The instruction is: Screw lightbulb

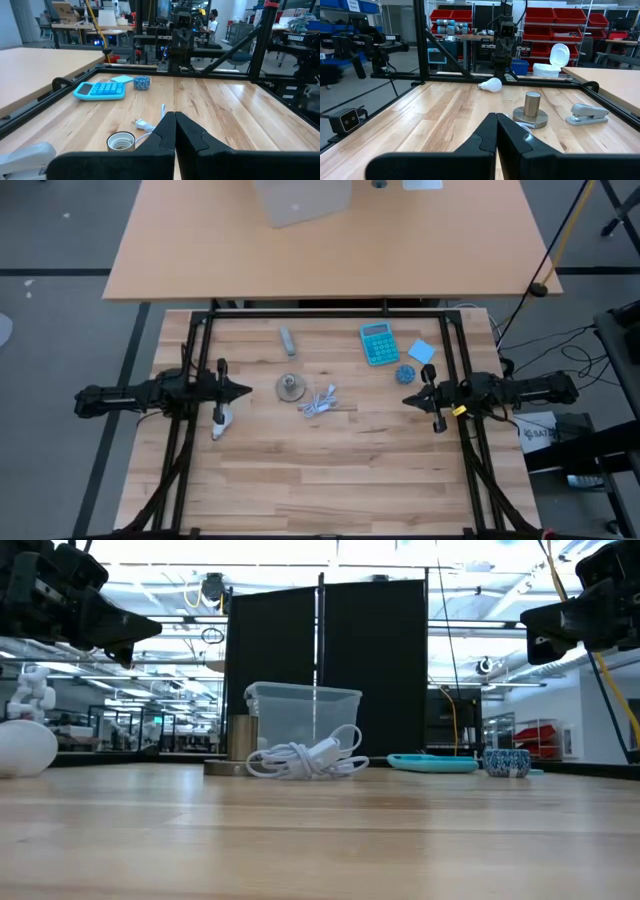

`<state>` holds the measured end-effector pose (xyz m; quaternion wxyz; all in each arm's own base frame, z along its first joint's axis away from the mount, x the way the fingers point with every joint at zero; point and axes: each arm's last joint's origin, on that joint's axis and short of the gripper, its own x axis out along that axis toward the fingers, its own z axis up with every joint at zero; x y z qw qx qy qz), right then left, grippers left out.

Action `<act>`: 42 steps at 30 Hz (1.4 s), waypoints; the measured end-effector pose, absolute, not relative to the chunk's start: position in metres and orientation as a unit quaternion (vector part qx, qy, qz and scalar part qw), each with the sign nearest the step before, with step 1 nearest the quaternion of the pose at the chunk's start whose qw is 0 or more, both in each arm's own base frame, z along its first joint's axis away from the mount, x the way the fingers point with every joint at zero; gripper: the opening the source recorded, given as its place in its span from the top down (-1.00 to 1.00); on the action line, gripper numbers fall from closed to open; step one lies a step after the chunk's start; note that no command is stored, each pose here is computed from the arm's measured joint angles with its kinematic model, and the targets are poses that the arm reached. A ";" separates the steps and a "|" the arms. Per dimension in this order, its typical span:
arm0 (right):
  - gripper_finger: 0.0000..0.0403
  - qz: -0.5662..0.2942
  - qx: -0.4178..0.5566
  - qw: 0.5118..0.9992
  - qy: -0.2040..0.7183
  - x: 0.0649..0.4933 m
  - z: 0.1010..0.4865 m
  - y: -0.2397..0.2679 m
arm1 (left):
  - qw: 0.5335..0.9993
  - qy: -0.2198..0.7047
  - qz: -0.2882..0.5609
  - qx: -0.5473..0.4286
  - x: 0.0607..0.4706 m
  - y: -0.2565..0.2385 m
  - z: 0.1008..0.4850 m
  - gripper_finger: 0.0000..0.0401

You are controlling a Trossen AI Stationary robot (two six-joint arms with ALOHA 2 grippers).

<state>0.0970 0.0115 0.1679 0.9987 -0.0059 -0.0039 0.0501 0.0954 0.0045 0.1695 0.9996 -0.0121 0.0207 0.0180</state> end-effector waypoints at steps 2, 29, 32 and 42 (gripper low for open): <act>1.00 0.050 -0.006 0.999 -0.004 0.097 0.168 0.012 | 1.000 0.021 0.018 -0.012 0.095 0.004 0.170 1.00; 1.00 0.050 -0.006 0.999 -0.004 0.097 0.168 0.012 | 0.937 -0.340 0.048 -0.063 0.073 0.007 0.242 1.00; 1.00 0.050 -0.006 0.999 -0.004 0.097 0.168 0.012 | 0.943 -0.322 0.049 -0.066 0.073 0.007 0.258 1.00; 1.00 0.050 -0.006 0.999 -0.004 0.097 0.168 0.012 | 0.981 -0.164 0.098 -0.020 0.104 0.010 0.318 0.98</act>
